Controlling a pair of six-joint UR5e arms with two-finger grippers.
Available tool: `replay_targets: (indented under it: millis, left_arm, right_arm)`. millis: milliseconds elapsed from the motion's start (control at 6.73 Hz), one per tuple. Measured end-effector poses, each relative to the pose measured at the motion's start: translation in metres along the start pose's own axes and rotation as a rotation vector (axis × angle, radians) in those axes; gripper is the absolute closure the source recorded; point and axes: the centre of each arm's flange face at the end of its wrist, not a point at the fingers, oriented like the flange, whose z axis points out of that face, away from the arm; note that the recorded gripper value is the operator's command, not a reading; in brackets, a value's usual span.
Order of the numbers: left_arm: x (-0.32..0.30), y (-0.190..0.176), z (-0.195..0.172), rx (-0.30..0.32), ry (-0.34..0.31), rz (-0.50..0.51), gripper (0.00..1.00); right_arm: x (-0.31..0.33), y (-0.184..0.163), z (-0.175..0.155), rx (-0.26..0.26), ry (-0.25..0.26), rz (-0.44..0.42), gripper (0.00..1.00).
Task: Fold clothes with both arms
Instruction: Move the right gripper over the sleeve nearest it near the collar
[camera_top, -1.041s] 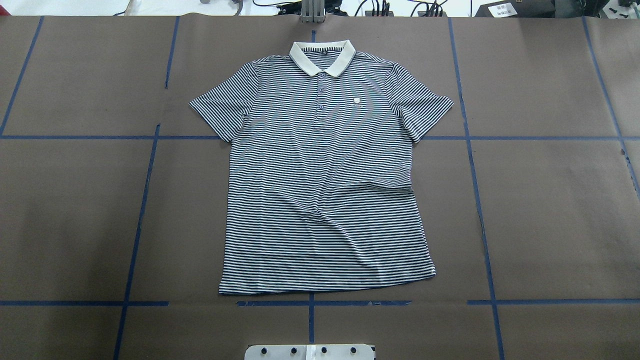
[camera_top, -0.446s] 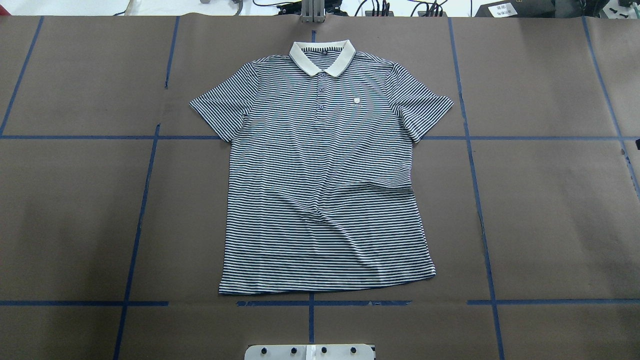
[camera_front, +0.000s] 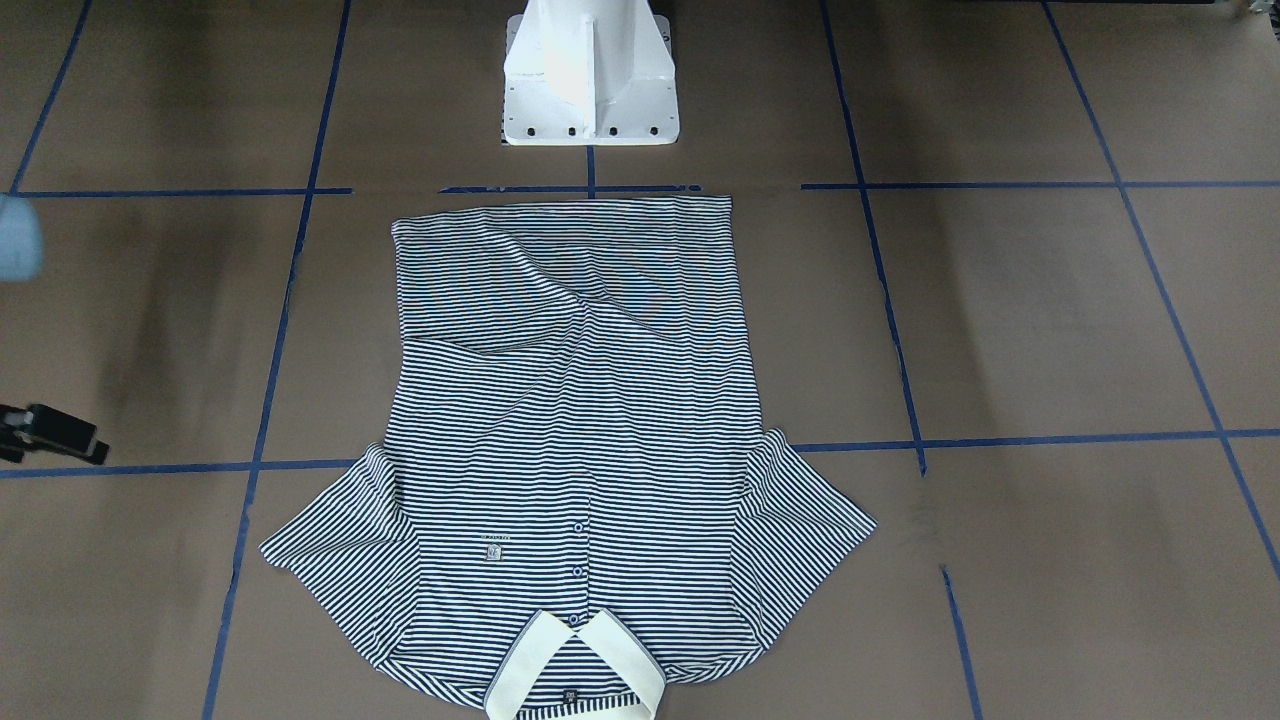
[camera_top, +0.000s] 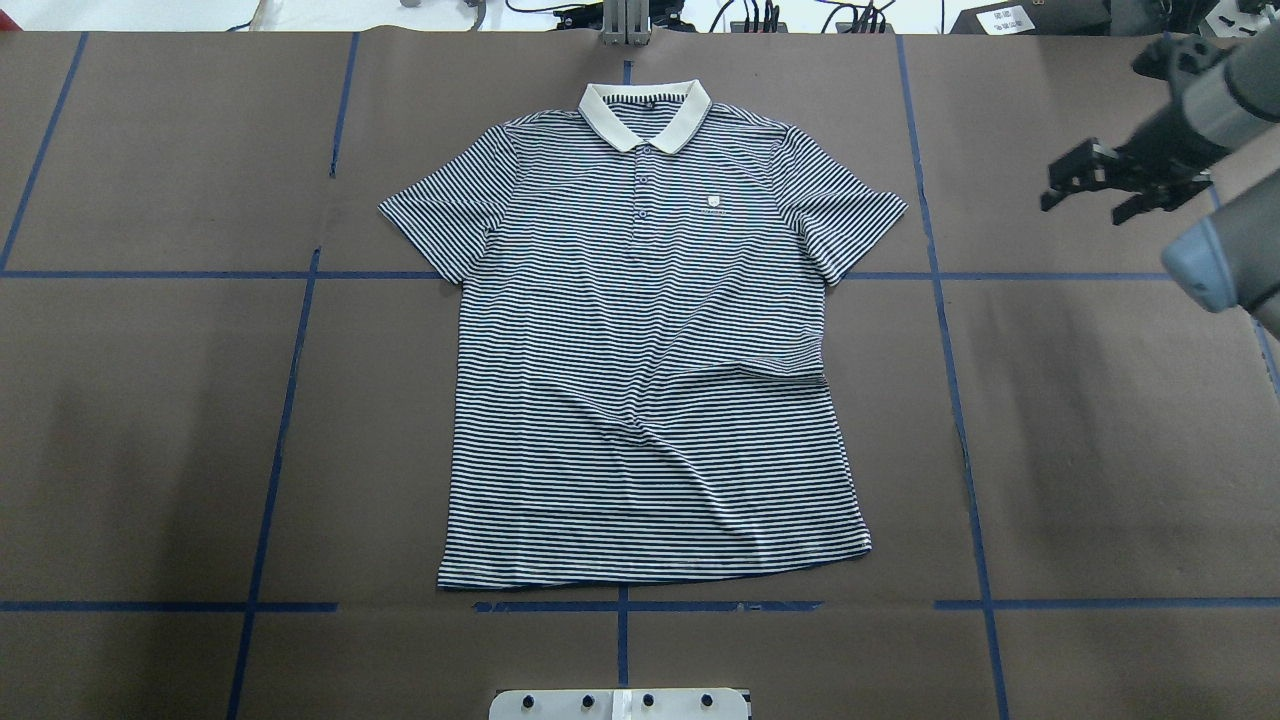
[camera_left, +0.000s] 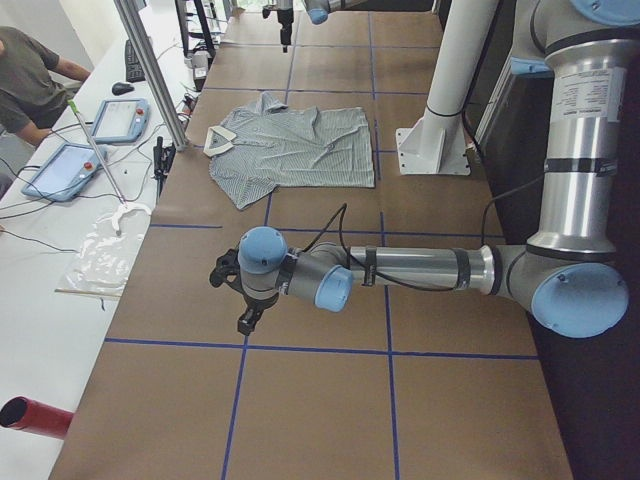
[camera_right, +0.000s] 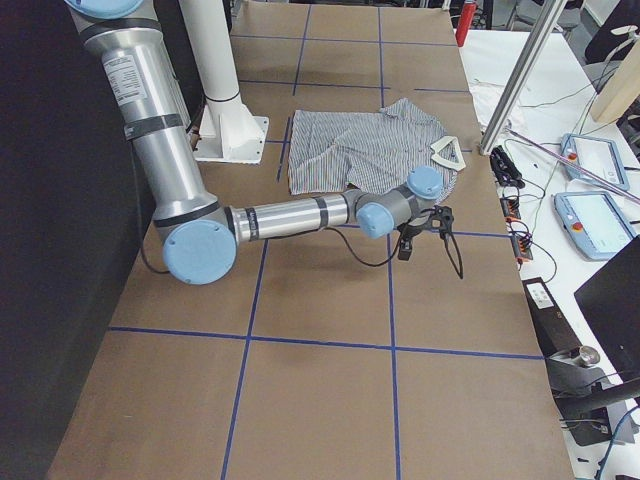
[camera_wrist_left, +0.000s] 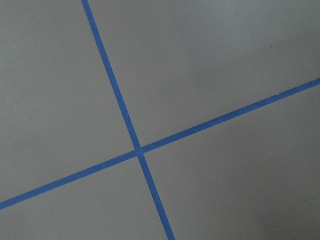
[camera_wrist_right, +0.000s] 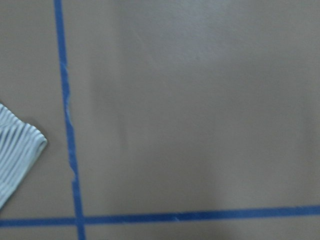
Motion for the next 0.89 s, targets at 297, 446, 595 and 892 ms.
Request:
replay_targets:
  millis: [297, 446, 595, 892]
  left_arm:
    - [0.004, 0.0, 0.0, 0.027, 0.044, 0.024, 0.0]
    - [0.007, 0.0, 0.0, 0.032, 0.063, 0.027, 0.0]
    - [0.007, 0.0, 0.0, 0.033, 0.071, 0.028, 0.0]
    - [0.009, 0.001, 0.0, 0.034, 0.1, 0.015, 0.0]
  right_arm:
    - [-0.108, -0.007, 0.047, 0.188, -0.053, 0.14, 0.08]
    - [-0.138, -0.003, 0.069, 0.232, -0.082, 0.201, 0.12]
    - [-0.151, 0.005, 0.088, 0.241, -0.084, 0.232, 0.15]
    - [-0.149, 0.009, 0.104, 0.248, -0.063, 0.249, 0.17]
